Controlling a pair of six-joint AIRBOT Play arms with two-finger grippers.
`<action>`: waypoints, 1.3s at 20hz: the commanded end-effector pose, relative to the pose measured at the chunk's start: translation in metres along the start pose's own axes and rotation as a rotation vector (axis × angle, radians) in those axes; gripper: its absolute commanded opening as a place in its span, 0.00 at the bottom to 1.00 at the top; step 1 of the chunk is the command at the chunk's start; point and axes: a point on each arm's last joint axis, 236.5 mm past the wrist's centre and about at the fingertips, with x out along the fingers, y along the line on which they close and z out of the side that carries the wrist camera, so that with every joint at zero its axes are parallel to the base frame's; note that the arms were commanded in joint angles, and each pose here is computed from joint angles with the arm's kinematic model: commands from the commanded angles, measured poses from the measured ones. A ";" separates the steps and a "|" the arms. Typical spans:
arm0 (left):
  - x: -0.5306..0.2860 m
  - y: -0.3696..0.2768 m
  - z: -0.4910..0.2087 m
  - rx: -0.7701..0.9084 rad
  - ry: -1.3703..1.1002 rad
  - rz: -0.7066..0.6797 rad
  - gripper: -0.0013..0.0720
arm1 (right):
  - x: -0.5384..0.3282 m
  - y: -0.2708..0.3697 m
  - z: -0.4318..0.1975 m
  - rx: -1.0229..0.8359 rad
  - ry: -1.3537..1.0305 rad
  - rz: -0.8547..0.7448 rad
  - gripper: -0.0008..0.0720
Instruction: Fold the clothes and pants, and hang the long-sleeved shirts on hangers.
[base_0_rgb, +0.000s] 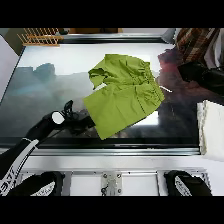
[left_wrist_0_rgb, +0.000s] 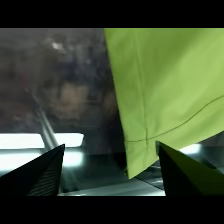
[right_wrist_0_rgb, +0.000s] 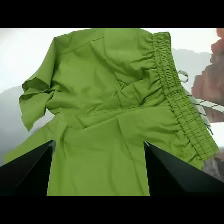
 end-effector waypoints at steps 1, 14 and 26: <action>0.032 -0.014 -0.022 -0.028 0.006 -0.047 0.86 | -0.008 0.008 -0.002 0.010 -0.004 0.024 0.83; -0.030 0.008 0.095 0.164 -0.122 0.142 0.02 | -0.008 0.011 -0.002 0.020 -0.004 0.038 0.83; -0.090 0.107 0.080 -0.295 -0.311 0.133 0.94 | -0.006 0.010 -0.008 0.024 0.019 0.037 0.80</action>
